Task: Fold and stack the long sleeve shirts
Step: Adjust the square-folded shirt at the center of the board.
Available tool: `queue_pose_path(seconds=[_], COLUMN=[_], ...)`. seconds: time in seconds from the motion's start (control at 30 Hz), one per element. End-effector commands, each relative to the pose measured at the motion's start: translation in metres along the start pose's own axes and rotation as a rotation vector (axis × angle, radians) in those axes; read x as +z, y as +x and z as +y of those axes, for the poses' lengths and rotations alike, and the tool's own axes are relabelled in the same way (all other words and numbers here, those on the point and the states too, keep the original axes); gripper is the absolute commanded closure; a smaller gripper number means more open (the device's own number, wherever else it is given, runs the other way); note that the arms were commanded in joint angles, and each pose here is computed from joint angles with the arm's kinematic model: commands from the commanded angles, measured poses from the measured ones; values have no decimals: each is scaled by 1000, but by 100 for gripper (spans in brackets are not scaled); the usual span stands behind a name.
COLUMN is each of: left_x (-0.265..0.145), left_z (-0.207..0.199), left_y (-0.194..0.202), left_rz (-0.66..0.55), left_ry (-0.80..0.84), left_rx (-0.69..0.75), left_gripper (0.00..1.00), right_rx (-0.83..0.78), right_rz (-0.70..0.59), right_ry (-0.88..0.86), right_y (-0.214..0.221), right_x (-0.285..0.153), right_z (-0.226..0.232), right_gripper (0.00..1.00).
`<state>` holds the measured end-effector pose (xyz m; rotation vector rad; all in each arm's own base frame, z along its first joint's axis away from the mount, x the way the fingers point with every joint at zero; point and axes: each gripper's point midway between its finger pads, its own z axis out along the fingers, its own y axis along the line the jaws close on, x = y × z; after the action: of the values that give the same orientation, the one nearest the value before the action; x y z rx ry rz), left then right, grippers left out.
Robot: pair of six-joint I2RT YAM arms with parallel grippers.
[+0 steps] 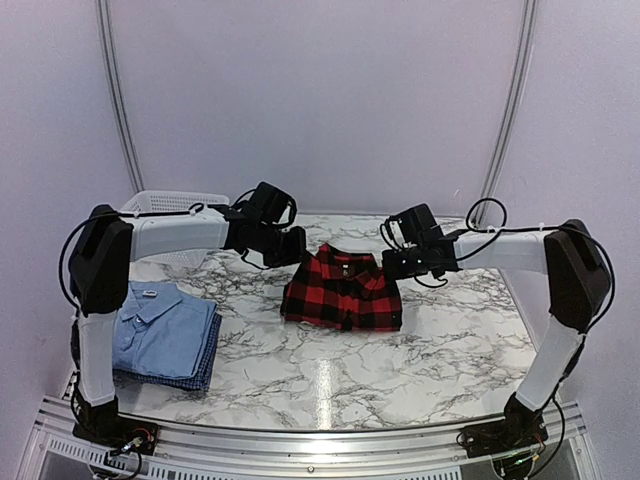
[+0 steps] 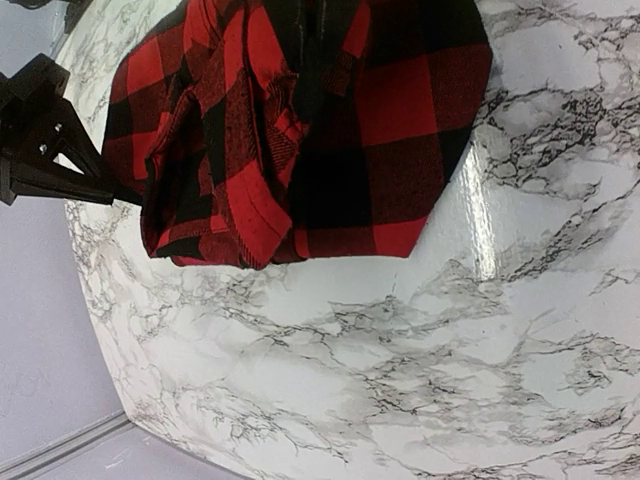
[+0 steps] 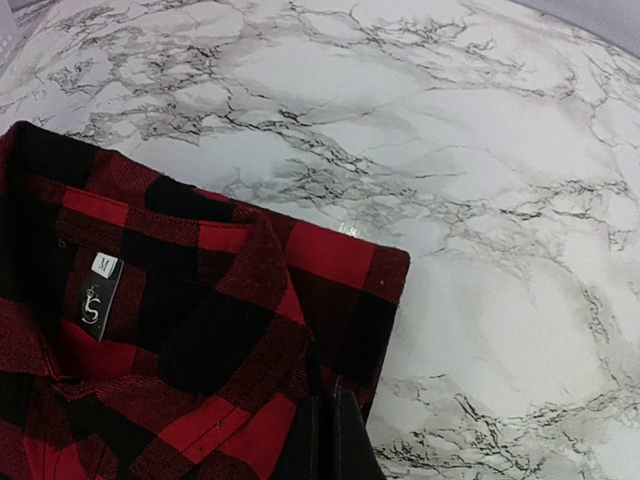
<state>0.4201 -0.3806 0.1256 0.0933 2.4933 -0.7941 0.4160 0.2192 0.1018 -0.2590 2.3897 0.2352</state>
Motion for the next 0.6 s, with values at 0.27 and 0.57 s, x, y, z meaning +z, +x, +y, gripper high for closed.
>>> queue_pose_path(seconds=[0.27, 0.57], left_x=[41, 5], left_z=[81, 66], left_y=[7, -17], left_rz=[43, -27], left_ry=[-194, -180], left_rx=[-75, -14], left_gripper=[99, 55], right_rx=[57, 44], right_rz=[25, -2], right_ry=[-13, -21], right_y=[6, -14], right_x=[44, 8], right_z=[-17, -7], right_gripper=[100, 57])
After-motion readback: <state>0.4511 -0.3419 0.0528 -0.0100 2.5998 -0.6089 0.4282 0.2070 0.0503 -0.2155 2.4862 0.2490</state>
